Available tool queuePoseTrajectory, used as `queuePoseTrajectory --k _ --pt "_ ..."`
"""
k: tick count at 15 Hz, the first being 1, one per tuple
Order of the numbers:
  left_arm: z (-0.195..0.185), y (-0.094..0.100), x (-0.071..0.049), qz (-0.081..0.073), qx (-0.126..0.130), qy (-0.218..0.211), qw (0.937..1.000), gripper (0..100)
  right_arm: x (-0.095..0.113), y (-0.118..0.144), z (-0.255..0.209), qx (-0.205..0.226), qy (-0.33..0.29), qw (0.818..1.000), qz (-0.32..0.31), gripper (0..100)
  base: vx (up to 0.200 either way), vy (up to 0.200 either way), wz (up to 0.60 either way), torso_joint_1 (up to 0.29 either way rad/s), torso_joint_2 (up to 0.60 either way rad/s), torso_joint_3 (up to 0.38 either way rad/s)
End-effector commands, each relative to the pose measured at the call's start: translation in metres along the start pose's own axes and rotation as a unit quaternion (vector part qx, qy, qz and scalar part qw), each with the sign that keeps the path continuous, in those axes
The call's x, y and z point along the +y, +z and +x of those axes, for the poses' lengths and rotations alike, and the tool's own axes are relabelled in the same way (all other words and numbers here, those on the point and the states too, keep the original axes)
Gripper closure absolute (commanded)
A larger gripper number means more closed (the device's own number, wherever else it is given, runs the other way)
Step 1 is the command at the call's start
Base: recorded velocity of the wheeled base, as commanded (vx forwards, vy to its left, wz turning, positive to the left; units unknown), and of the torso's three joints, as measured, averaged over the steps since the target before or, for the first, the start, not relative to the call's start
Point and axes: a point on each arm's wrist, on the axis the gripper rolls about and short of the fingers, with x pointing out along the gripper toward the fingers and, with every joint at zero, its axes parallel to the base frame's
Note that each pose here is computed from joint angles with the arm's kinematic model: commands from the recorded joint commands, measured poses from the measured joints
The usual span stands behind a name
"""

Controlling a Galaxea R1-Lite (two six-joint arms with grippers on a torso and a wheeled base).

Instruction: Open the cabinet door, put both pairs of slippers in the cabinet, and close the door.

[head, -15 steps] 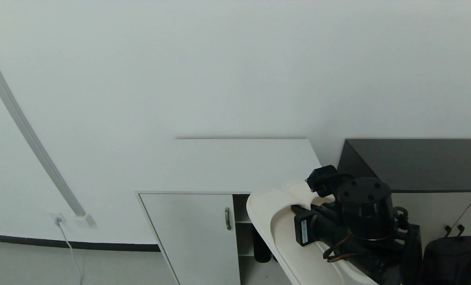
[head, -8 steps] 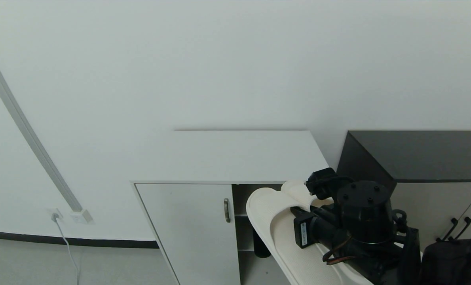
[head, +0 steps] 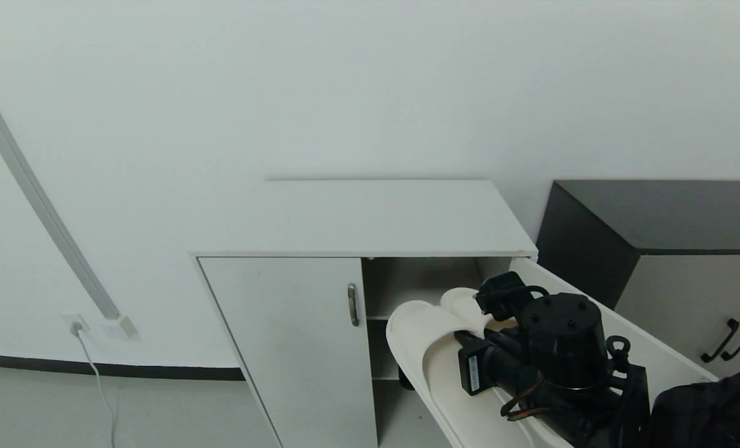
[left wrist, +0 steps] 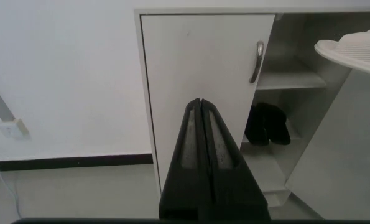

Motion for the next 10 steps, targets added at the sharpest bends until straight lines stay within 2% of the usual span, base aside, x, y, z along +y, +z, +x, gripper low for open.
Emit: queuePoseTrajectory --k 1,10 --pt "0.0001 0.0 0.0 0.0 0.001 0.0 1.0 100 0.0002 -0.0023 0.0011 0.004 -0.001 1.0 -0.002 100 0.0 0.0 0.0 -0.203 0.53 0.315" --pt "0.0001 0.0 0.0 0.0 0.001 0.0 1.0 100 0.0016 -0.0038 0.0 0.006 0.002 1.0 -0.003 100 0.0 0.0 0.0 -0.183 0.51 0.322"
